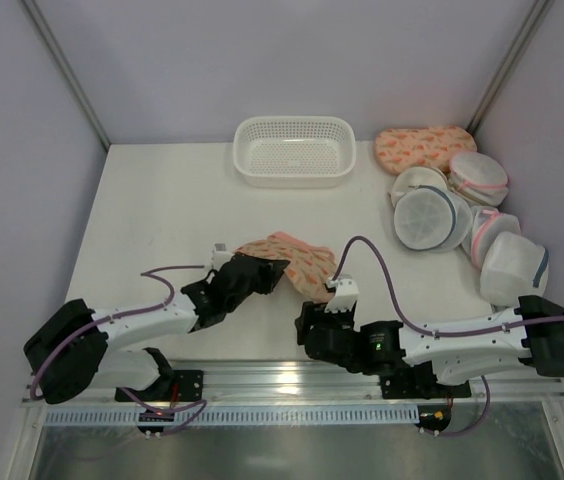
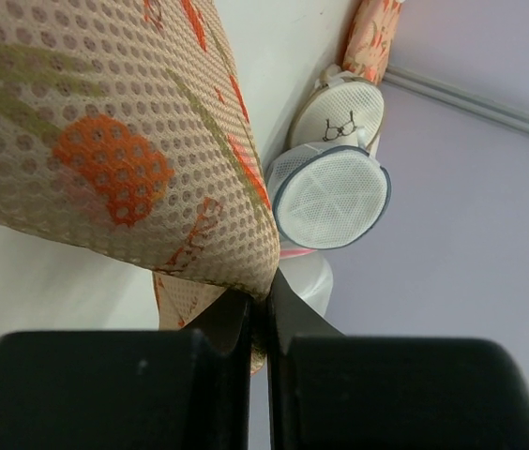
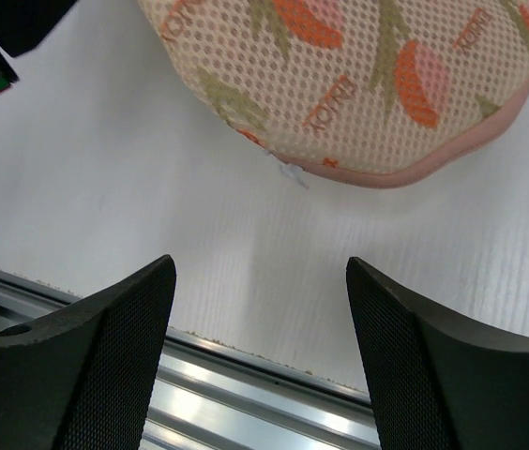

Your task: Unzip the laundry bag and remove the bra

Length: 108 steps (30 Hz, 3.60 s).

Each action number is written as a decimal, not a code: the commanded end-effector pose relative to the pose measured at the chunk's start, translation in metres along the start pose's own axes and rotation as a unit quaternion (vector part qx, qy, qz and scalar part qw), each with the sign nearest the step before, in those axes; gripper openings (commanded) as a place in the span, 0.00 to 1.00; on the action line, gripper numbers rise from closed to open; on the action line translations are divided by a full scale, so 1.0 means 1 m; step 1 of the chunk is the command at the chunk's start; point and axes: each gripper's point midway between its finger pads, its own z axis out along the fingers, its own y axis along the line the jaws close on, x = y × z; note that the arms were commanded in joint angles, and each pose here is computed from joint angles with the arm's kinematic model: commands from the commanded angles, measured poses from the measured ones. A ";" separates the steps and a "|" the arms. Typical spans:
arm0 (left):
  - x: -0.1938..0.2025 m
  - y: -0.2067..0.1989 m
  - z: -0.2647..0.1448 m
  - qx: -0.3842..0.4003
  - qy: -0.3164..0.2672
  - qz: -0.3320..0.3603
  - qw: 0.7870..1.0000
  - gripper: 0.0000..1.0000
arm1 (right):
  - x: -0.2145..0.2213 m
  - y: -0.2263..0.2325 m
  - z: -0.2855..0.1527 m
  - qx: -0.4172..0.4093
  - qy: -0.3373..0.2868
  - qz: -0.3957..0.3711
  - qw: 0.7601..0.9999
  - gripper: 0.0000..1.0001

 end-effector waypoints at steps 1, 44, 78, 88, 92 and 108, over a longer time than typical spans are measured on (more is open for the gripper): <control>0.008 -0.022 0.000 0.034 0.020 -0.030 0.999 0.00 | -0.031 0.024 0.003 -0.024 -0.074 0.061 0.995 0.77; -0.019 0.052 -0.017 0.003 0.108 0.079 0.991 0.00 | -0.035 -0.089 -0.011 0.183 -0.079 0.009 0.980 0.04; 0.004 0.077 -0.065 -0.003 0.229 0.214 0.950 0.95 | -0.026 -0.010 0.008 0.073 -0.038 -0.040 0.996 0.04; 0.008 0.046 -0.084 0.045 0.197 0.160 0.966 0.99 | -0.016 0.076 0.009 -0.126 -0.009 -0.054 0.990 0.04; 0.012 0.052 -0.070 0.027 0.199 0.157 0.967 1.00 | -0.014 0.085 0.005 -0.156 -0.005 -0.063 0.986 0.04; 0.025 0.037 -0.017 0.043 0.193 0.135 0.971 0.43 | -0.003 0.073 -0.001 -0.154 0.023 -0.088 0.984 0.04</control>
